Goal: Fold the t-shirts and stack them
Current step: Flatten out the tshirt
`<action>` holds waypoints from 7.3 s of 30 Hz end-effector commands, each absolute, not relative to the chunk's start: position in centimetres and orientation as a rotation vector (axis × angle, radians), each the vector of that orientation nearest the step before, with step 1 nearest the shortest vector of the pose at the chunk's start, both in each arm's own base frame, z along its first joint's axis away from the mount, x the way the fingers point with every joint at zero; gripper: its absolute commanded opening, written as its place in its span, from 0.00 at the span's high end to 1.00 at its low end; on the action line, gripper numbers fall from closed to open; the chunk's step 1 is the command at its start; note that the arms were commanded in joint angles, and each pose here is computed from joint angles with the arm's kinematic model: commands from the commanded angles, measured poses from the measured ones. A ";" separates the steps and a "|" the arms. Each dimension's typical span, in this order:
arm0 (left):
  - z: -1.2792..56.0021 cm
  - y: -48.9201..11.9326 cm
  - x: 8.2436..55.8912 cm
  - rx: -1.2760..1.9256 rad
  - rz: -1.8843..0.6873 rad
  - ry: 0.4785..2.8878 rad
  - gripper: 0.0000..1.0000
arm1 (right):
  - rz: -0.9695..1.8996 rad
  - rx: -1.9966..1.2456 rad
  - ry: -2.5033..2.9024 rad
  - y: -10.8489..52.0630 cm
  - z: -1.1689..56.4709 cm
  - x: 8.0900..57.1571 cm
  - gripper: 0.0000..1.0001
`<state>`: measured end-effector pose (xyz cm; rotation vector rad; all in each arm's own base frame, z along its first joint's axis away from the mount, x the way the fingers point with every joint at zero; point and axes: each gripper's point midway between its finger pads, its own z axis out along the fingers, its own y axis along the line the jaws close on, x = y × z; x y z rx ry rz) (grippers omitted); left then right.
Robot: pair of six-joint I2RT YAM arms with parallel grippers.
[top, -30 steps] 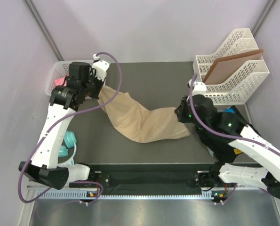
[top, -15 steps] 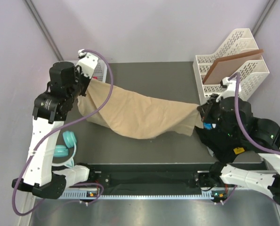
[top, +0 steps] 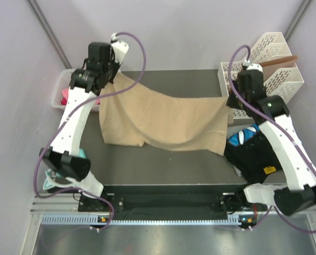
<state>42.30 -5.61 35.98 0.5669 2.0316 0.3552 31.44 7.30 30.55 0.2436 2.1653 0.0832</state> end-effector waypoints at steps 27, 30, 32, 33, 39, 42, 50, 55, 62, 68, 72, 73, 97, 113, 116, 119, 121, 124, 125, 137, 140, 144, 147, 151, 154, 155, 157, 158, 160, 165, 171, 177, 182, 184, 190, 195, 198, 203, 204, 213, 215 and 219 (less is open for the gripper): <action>21.2 -5.1 14.8 1.125 -0.126 2.315 0.69 | 0.593 0.097 2.462 9.5 17.1 11.6 0.57; 21.9 -5.6 14.0 1.195 -0.171 2.298 0.55 | 0.587 0.081 2.474 9.1 17.9 10.5 0.47; 22.8 -6.1 14.3 1.229 -0.202 2.272 0.49 | 0.549 0.087 2.450 8.7 19.1 11.3 0.46; 22.9 -6.2 14.1 1.268 -0.216 2.266 0.49 | 0.524 0.090 2.459 8.6 19.3 12.0 0.46; 22.4 -5.3 22.0 1.042 0.021 2.253 0.51 | 0.420 0.129 2.412 9.3 18.6 18.9 0.46; 19.9 -4.6 27.7 0.905 0.179 2.229 0.60 | 0.335 0.153 2.414 9.3 17.4 22.7 0.48; 14.4 -4.0 34.2 0.761 0.147 2.413 0.66 | 0.310 0.223 2.369 10.6 19.2 28.8 0.41; 14.4 -2.4 37.9 0.613 0.148 2.430 0.61 | 0.218 0.218 2.423 10.2 17.3 30.9 0.34; 11.2 -1.9 39.7 0.576 0.136 2.494 0.61 | 0.168 0.262 2.489 9.5 13.7 32.5 0.28; 9.7 -2.1 40.1 0.517 -0.002 2.552 0.62 | 0.157 0.297 2.569 8.9 10.1 33.4 0.29; 8.9 -2.0 40.2 0.517 -0.025 2.580 0.61 | 0.165 0.316 2.622 8.9 7.8 33.6 0.31; 8.6 -2.0 40.2 0.517 -0.030 2.587 0.61 | 0.172 0.316 2.622 9.1 7.5 33.8 0.32; 3.7 -0.1 43.6 0.446 0.003 2.686 0.51 | 0.162 0.316 2.721 9.5 2.2 33.6 0.39; 0.1 -1.8 37.5 0.594 -0.198 2.840 0.61 | 0.184 0.333 2.734 9.5 1.4 32.1 0.54; -0.3 -2.2 36.4 0.602 -0.241 2.866 0.64 | 0.194 0.340 2.725 9.5 1.7 32.1 0.56; -0.3 -2.2 36.1 0.602 -0.240 2.865 0.70 | 0.199 0.337 2.719 9.6 1.9 32.0 0.69; 0.3 -2.2 36.3 0.601 -0.230 2.851 0.86 | 0.200 0.336 2.714 9.6 2.3 32.1 0.88; 2.4 -2.1 37.2 0.590 -0.215 2.803 1.00 | 0.214 0.331 2.685 9.7 3.7 32.5 1.00; 3.3 -2.2 37.8 0.593 -0.208 2.776 1.00 | 0.222 0.334 2.660 9.7 4.6 32.8 1.00; 7.2 -0.9 38.0 0.565 -0.047 2.604 0.73 | 0.216 0.325 2.671 9.5 4.6 32.2 0.93; 6.0 -0.1 38.3 0.551 0.023 2.580 0.69 | 0.215 0.328 2.679 9.5 4.2 31.9 0.93; 4.6 0.1 38.8 0.541 0.034 2.594 0.68 | 0.215 0.324 2.675 9.5 4.3 31.8 0.93; 3.7 0.0 39.3 0.519 0.029 2.613 0.68 | 0.215 0.323 2.668 9.4 4.5 31.9 0.91; 3.9 1.3 40.4 0.429 0.059 2.577 0.67 | 0.212 0.322 2.663 9.3 4.7 31.6 0.90; 4.7 1.5 41.3 0.390 0.079 2.519 0.66 | 0.212 0.311 2.663 9.3 4.7 31.5 0.90; 4.8 1.7 41.4 0.375 0.092 2.507 0.66 | 0.210 0.316 2.667 9.2 4.6 31.4 0.90; 5.3 1.7 41.8 0.356 0.102 2.467 0.66 | 0.214 0.311 2.668 9.3 4.5 31.2 0.90; 5.5 1.7 42.0 0.346 0.109 2.453 0.65 | 0.212 0.309 2.670 9.3 4.5 31.2 0.90; 5.2 1.9 42.0 0.334 0.120 2.452 0.61 | 0.211 0.309 2.671 9.2 4.3 31.1 0.90; 3.0 1.8 41.3 0.366 0.106 2.514 0.60 | 0.216 0.308 2.669 9.3 4.4 31.1 0.90; 0.6 1.2 40.8 0.401 0.040 2.597 0.60 | 0.218 0.307 2.658 9.2 4.9 31.0 0.91; -0.5 0.3 40.4 0.435 -0.039 2.648 0.64 | 0.229 0.302 2.638 9.2 5.7 30.9 0.94; -0.7 -0.2 39.5 0.478 -0.091 2.684 0.67 | 0.235 0.305 2.619 9.2 6.5 31.0 0.95; -0.6 -0.3 39.1 0.500 -0.098 2.689 0.70 | 0.240 0.308 2.613 9.3 6.8 31.0 0.97; 0.9 -0.7 38.4 0.529 -0.139 2.680 1.00 | 0.245 0.311 2.604 9.2 7.1 30.8 1.00; 6.0 -0.6 39.5 0.504 -0.116 2.581 1.00 | 0.250 0.301 2.587 9.3 8.1 31.1 1.00; 7.9 -0.8 39.7 0.510 -0.127 2.549 1.00 | 0.207 0.293 2.593 8.9 7.6 31.6 0.68; 7.8 -0.5 39.3 0.508 -0.111 2.561 1.00 | 0.120 0.292 2.620 8.2 6.4 33.5 0.39; 7.7 -0.4 39.2 0.507 -0.107 2.562 1.00 | 0.109 0.292 2.638 8.3 5.7 33.7 0.39; 7.2 0.4 38.9 0.490 -0.099 2.577 1.00 | 0.085 0.285 2.690 8.4 3.0 34.7 0.47; 7.1 0.5 38.8 0.488 -0.100 2.579 1.00 | 0.081 0.284 2.700 8.5 2.4 34.6 0.58; 7.2 0.7 38.8 0.482 -0.100 2.581 1.00 | 0.109 0.287 2.707 8.8 2.1 34.6 0.95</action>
